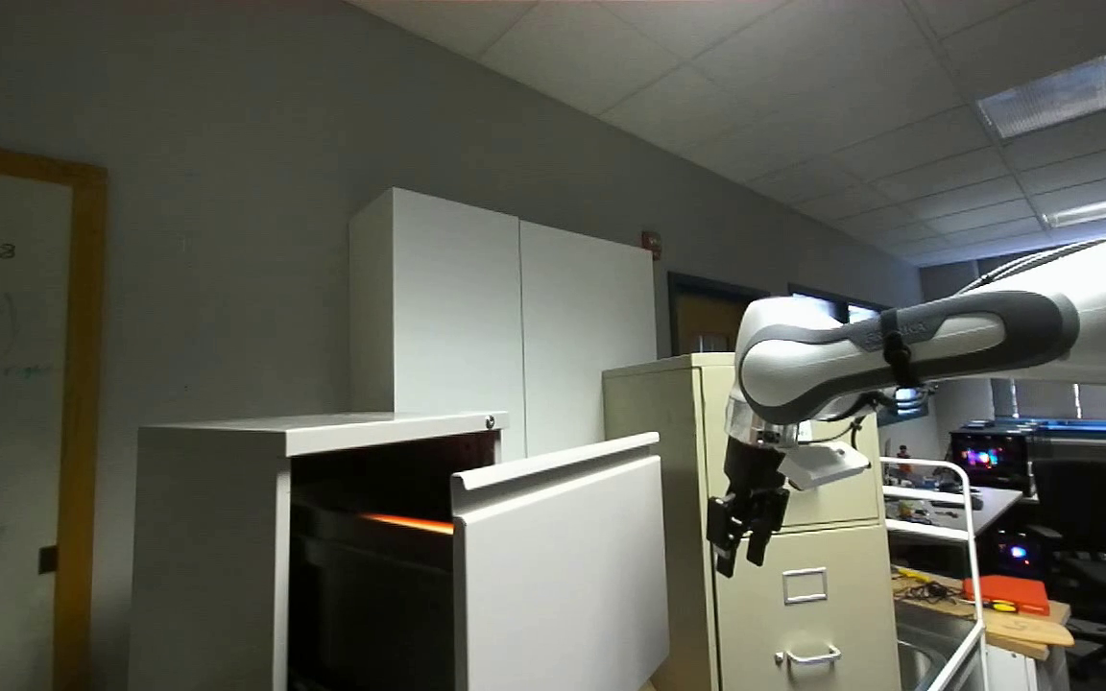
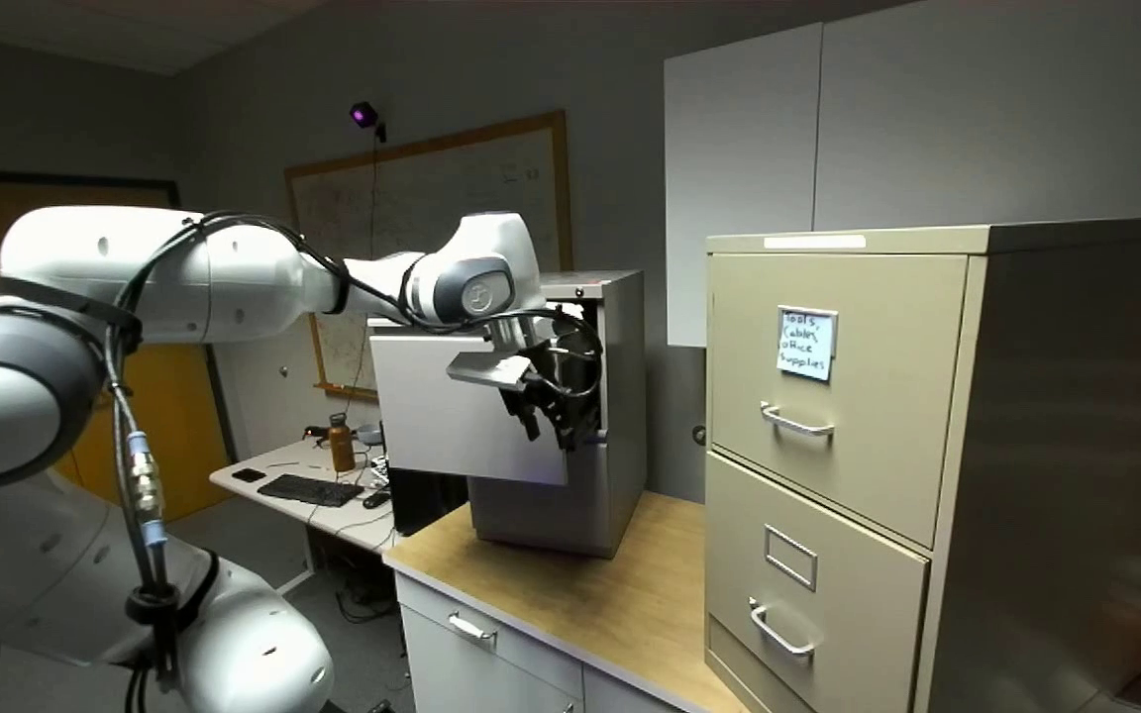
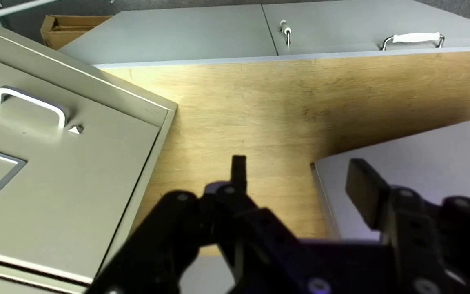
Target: Close the top drawer on the left
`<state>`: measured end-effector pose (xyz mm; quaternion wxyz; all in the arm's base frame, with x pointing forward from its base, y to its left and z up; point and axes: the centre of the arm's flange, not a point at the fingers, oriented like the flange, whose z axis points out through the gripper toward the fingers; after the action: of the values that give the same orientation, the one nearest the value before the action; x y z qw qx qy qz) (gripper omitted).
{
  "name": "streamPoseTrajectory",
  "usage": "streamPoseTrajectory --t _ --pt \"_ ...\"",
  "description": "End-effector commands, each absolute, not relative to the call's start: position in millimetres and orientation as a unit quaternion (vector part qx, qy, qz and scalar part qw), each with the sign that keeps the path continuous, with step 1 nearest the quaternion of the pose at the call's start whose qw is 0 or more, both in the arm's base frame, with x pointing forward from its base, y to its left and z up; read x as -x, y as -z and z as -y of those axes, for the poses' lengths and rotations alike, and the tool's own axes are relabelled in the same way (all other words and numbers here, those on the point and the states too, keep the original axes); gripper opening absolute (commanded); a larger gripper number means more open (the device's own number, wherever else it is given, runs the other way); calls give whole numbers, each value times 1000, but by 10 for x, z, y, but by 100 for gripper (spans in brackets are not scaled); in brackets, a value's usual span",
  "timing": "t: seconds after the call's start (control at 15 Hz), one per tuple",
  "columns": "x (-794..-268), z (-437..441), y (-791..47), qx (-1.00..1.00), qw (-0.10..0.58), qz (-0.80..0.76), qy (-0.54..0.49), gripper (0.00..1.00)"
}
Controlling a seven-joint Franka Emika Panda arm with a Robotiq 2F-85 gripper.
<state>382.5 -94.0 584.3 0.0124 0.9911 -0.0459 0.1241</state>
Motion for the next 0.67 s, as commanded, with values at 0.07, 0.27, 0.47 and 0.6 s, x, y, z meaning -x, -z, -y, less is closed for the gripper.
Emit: streamPoseTrajectory --t 0.07,0.27,0.47,0.6 --pt "-3776 660 -6048 -987 13 24 -157 28" --pt "-3919 411 -6182 -980 3 -2 -198 5" --pt "-4058 136 -6291 -972 0 -27 -232 0" --pt "-4141 -53 -6373 -966 -7 -45 -253 0"
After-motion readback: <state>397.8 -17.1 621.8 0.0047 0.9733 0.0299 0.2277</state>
